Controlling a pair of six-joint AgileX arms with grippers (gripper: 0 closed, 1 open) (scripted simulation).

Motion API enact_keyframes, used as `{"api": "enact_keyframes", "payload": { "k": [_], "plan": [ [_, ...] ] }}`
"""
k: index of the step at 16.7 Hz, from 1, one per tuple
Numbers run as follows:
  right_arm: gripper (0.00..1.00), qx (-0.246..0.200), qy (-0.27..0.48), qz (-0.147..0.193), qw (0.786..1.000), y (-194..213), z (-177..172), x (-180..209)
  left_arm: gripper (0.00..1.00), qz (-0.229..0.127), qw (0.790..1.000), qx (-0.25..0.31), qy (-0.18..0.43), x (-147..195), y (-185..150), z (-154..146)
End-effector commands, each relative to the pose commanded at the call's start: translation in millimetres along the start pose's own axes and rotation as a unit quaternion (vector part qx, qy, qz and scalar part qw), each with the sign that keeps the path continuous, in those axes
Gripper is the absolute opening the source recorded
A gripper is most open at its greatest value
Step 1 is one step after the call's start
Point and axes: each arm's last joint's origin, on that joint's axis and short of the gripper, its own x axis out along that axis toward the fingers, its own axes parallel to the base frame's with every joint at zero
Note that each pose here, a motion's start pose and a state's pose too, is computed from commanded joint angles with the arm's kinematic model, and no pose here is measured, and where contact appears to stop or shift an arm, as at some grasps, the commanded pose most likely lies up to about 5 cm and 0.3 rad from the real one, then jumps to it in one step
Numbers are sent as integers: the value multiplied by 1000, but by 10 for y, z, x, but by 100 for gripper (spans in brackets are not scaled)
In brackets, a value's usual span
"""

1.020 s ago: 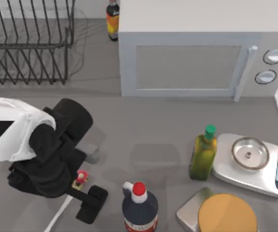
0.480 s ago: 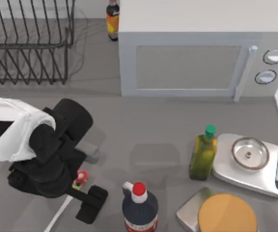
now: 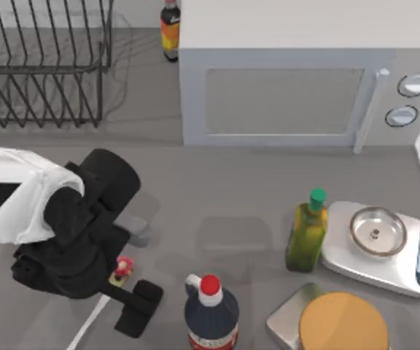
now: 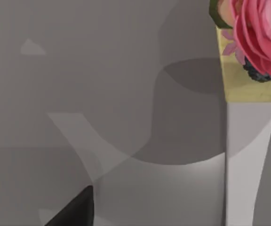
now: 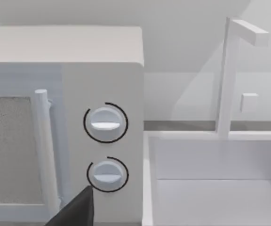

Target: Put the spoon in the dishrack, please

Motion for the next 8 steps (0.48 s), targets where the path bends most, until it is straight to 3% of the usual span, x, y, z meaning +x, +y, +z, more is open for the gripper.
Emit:
{"api": "enact_keyframes", "payload": {
  "k": [6, 7, 8],
  "plan": [
    [100, 0, 0, 0, 1000, 0, 0, 0, 0, 0, 1000, 0, 0, 0, 0, 0],
    [100, 0, 0, 0, 1000, 0, 0, 0, 0, 0, 1000, -1, -18, -215, -2, 12],
    [100, 0, 0, 0, 1000, 0, 0, 0, 0, 0, 1000, -1, -18, -220, -2, 16]
  ]
}}
